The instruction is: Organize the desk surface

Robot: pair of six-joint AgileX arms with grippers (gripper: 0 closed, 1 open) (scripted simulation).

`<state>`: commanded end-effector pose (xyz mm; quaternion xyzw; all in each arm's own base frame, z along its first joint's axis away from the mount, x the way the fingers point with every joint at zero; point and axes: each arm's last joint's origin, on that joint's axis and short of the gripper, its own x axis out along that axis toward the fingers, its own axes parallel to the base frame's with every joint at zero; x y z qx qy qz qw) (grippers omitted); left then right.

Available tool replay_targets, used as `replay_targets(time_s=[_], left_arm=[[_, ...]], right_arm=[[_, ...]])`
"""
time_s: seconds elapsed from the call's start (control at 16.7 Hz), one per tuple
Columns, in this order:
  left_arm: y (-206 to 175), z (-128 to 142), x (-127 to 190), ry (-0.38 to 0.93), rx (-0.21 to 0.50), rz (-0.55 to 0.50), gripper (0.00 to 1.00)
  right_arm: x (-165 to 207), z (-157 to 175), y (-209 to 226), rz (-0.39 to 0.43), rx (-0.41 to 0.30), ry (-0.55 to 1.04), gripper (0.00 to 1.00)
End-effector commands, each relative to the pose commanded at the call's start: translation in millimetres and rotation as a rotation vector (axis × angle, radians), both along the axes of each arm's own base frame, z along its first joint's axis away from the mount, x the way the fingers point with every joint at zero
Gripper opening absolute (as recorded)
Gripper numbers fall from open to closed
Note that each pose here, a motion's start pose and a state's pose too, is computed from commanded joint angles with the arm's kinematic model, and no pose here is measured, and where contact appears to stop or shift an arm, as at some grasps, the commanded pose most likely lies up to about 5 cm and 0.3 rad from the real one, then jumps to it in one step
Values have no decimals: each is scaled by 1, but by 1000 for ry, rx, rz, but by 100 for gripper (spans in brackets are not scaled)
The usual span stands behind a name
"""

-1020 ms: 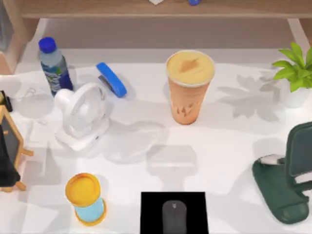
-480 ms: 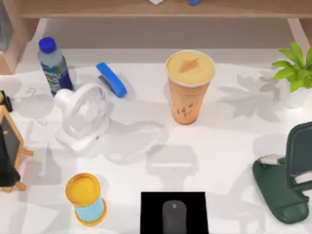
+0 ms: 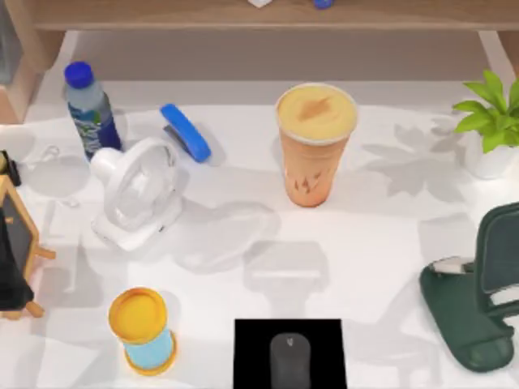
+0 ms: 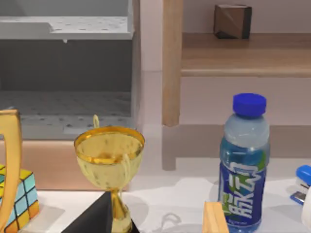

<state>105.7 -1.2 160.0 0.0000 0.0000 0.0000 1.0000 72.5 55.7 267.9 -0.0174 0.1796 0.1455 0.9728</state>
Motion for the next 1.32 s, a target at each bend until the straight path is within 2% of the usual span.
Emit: replay_targets(time_s=[0.24,0.36,0.48,0.72,0.9,1.26,1.32], left_arm=[[0,0,0,0,0,0,100],[0,0,0,0,0,0,100],[0,0,0,0,0,0,100],[0,0,0,0,0,0,100],[0,0,0,0,0,0,100],[0,0,0,0,0,0,100],[0,0,0,0,0,0,100]], right_arm=[[-6,23,-4,79,53,-108,0],[-2,20,0,101,44,-118,0],[8,5,7,102,6,-80,0],[32,-37,15,28,-77,60,0],[46,-49,14,-42,-63,85,0],[49,-51,14,-53,-55,89,0],[49,-51,14,-53,-55,89,8]])
